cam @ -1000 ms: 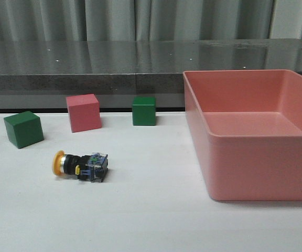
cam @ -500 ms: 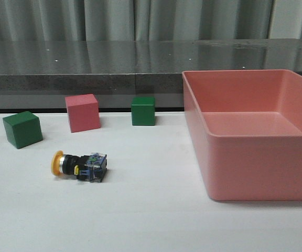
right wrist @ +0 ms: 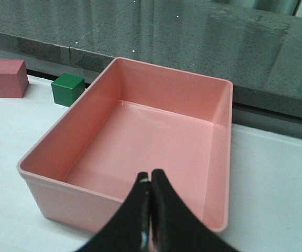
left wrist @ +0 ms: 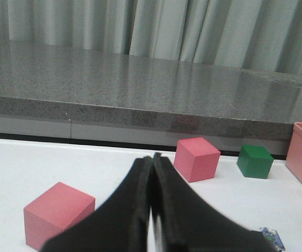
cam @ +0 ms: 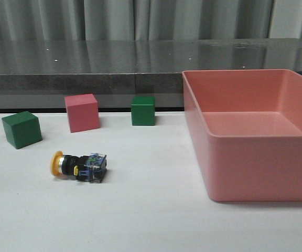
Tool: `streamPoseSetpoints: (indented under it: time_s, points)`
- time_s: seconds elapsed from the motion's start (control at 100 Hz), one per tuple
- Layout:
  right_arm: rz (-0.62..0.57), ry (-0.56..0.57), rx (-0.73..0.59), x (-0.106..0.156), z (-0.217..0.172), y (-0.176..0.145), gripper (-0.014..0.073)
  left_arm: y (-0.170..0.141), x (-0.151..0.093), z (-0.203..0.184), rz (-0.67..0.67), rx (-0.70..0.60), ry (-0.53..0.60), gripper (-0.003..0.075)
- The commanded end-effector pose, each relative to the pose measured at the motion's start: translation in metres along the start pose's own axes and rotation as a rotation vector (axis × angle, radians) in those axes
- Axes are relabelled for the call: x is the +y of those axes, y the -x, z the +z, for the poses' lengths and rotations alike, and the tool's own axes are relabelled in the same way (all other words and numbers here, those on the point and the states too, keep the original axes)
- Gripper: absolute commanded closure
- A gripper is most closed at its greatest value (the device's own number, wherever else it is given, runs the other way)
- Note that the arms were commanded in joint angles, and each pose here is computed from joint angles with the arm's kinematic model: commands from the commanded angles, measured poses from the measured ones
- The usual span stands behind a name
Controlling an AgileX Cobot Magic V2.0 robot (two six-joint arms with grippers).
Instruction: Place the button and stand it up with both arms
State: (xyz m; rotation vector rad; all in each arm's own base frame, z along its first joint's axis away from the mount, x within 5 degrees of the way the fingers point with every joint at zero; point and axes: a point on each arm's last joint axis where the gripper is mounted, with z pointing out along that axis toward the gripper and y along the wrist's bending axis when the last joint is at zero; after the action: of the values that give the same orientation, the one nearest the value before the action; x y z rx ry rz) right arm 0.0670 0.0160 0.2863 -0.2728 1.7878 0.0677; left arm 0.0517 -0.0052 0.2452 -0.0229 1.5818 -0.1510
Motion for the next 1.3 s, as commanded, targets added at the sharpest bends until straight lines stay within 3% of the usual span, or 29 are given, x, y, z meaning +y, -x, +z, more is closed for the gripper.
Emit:
streamPoseSetpoints:
  time_s: [0.0,0.14,0.29,0.36,0.46,0.47,0.48,0.56,0.63,0.76,1.03,1.16,1.29]
  points:
    - [-0.001,-0.034,-0.096,-0.004,-0.003,0.015,0.0657,0.038,-0.004,0.008,-0.025,-0.026,-0.004,0.074]
    - [-0.001,-0.034,-0.096,-0.004,-0.003,0.015,0.0657,0.066,-0.007,0.042,-0.018,0.126,0.006,0.074]
    - [-0.001,-0.034,-0.096,-0.004,-0.003,0.015,0.0657,0.081,-0.013,0.09,0.148,0.346,-0.044,0.0738]
    - [-0.001,-0.034,-0.096,-0.004,-0.003,0.015,0.0657,0.085,-0.018,0.112,0.205,0.406,-0.081,0.0699]
    - [-0.001,-0.034,-0.096,-0.004,-0.003,0.015,0.0657,0.09,-0.027,0.137,0.289,0.444,-0.138,0.0499]
    - [-0.001,-0.034,-0.096,-0.004,-0.003,0.015,0.0657,0.09,-0.028,0.138,0.302,0.445,-0.147,0.0433]
    - [-0.001,-0.034,-0.096,-0.004,-0.003,0.015,0.0657,0.091,-0.029,0.14,0.307,0.443,-0.15,0.0433]
    - [-0.001,-0.034,-0.096,-0.004,-0.003,0.015,0.0657,0.091,-0.036,0.156,0.328,0.43,-0.175,0.0151]
    - [-0.001,-0.034,-0.096,-0.004,-0.003,0.015,0.0657,0.089,-0.037,0.169,0.322,0.413,-0.17,-0.0004]
    - [-0.001,-0.034,-0.096,-0.004,-0.003,0.015,0.0657,0.078,-0.039,0.182,0.248,0.455,-0.174,0.0055]
    - [-0.001,-0.034,-0.097,-0.004,-0.003,0.015,0.0657,0.051,-0.046,0.22,0.489,0.524,-0.265,0.0146]
    - [-0.001,-0.034,-0.097,-0.004,-0.003,0.015,0.0657,0.038,-0.053,0.242,0.544,0.609,-0.386,0.0155]
    - [-0.001,-0.034,-0.096,-0.004,-0.003,0.015,0.0657,0.026,-0.064,0.262,0.558,0.642,-0.634,0.0155]
